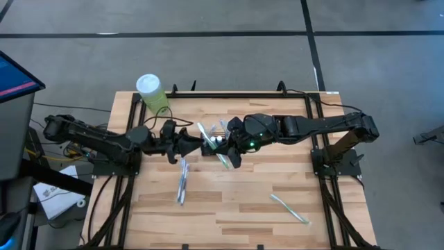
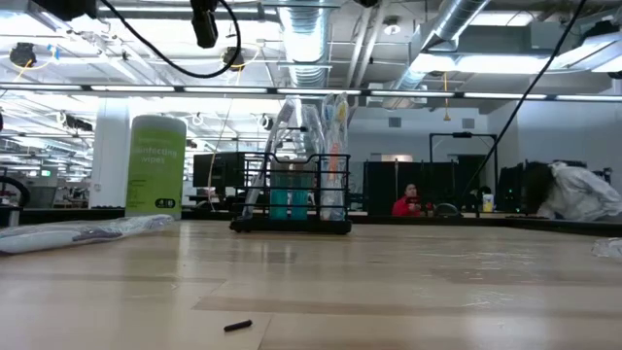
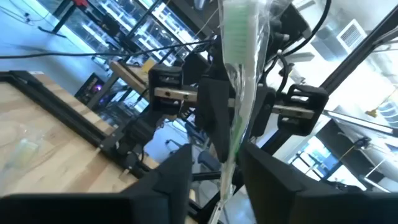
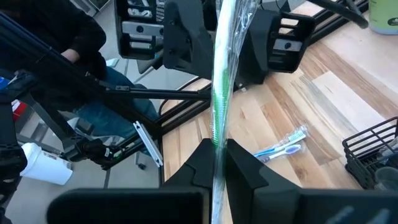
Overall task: Pick & Place toothbrushing station
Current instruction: Put the top green toothbrush into the black mesh organizer
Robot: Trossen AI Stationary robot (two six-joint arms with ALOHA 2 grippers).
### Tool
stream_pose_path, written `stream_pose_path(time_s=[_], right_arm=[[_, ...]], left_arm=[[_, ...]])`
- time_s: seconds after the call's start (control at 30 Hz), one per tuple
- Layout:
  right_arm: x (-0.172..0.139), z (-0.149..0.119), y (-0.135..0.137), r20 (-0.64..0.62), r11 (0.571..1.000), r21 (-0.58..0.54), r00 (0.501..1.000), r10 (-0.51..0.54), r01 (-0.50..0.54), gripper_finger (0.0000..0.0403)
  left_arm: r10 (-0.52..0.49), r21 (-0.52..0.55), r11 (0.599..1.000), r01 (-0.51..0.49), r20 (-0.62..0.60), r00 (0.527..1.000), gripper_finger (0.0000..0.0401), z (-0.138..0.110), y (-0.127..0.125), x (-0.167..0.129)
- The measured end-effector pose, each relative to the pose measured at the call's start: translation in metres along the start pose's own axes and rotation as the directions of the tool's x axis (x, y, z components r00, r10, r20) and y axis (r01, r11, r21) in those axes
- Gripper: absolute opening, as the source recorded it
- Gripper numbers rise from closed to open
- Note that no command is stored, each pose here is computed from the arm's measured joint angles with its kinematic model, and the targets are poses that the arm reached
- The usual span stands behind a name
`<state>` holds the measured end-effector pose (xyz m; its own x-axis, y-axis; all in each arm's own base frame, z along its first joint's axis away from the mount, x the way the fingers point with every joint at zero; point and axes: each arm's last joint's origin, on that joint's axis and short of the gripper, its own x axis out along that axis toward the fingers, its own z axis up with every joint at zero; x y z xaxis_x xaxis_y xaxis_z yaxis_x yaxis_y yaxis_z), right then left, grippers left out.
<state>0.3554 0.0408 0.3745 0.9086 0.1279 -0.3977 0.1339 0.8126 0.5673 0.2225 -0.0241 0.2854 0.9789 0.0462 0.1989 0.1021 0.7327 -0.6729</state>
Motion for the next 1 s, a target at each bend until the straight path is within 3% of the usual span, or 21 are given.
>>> stream_pose_path(time_s=[0.17, 0.3, 1.0], right_arm=[[0.0, 0.001, -0.001, 0.002, 1.0, 0.01, 1.0, -0.003, 0.003, 0.0013], [0.0, 0.001, -0.001, 0.002, 1.0, 0.013, 1.0, -0.003, 0.003, 0.0012], [0.0, 0.003, -0.002, 0.013, 1.0, 0.022, 1.0, -0.001, 0.001, 0.0015]], left_arm=[[-0.046, -0.005, 0.999, 0.046, 0.066, 0.997, 0.0179, 0.009, -0.002, 0.0], [-0.05, -0.004, 0.999, 0.051, 0.099, 0.994, 0.0195, 0.014, 0.0, 0.001], [-0.073, -0.014, 0.997, 0.074, 0.056, 0.996, 0.0179, 0.009, -0.001, 0.034]])
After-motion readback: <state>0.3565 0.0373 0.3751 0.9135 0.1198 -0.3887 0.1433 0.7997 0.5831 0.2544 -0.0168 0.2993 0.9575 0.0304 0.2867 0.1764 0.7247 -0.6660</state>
